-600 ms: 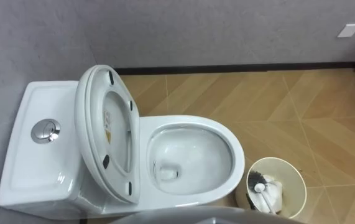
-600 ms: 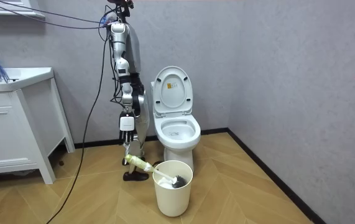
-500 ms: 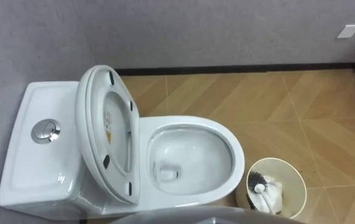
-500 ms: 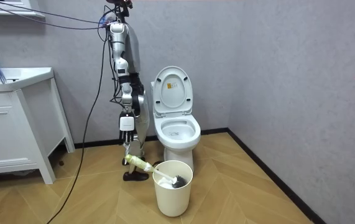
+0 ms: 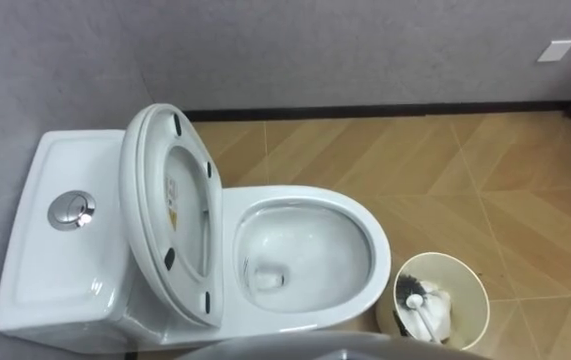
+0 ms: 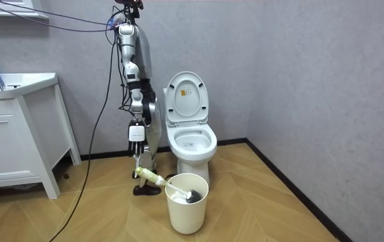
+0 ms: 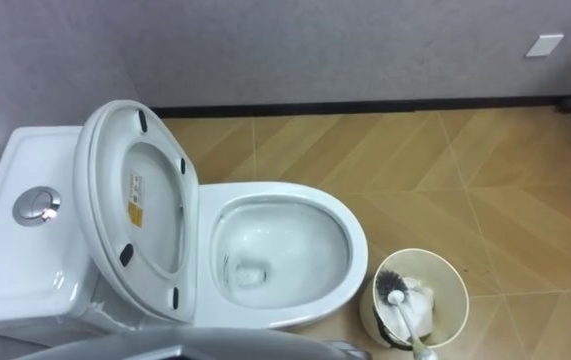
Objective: Brush toilet
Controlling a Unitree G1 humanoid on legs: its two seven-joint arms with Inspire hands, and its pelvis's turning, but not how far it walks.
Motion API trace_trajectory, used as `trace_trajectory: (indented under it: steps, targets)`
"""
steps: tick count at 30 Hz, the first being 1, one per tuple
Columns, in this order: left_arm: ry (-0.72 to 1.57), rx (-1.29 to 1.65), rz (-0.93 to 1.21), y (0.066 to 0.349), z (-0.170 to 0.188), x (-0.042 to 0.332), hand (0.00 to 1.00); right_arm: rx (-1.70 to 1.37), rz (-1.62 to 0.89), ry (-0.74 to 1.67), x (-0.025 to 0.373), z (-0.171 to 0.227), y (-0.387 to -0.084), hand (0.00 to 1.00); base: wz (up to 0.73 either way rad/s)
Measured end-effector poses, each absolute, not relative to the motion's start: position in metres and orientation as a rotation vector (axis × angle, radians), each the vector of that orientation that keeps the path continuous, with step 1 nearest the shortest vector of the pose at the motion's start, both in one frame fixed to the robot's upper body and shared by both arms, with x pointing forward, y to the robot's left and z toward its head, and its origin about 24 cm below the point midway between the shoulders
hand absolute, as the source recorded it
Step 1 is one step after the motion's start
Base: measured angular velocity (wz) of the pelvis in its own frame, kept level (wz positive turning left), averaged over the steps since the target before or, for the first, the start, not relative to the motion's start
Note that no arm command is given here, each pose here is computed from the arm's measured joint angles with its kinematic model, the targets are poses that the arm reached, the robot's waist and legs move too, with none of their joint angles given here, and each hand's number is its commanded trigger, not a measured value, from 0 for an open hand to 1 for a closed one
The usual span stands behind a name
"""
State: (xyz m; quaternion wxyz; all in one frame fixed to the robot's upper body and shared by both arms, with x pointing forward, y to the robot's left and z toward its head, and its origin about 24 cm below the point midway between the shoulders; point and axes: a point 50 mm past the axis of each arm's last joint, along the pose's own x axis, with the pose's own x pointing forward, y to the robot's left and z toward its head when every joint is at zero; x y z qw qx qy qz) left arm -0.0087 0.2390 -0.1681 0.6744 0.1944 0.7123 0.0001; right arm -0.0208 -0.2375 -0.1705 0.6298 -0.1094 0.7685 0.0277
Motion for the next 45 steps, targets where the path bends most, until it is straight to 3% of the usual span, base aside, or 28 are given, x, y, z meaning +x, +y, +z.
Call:
trace_trajectory:
  steps: [17,27,36,45]
  targets:
    - [1.575,0.488,0.048,0.242,-0.167,-0.006,0.00,-0.406,-0.170,1.588,0.006,-0.168,-0.251,0.00,0.00]
    - [1.473,0.532,0.088,0.244,-0.165,0.006,0.00,-0.332,-0.465,1.297,0.051,-0.157,-0.264,0.00,0.00]
    - [1.428,0.540,0.124,0.247,-0.163,0.004,0.00,-0.378,-0.508,1.059,0.089,-0.141,-0.268,0.00,-0.01]
    - [1.407,0.538,0.121,0.246,-0.163,0.004,0.00,-0.396,-0.537,1.005,0.096,-0.137,-0.270,0.00,0.00]
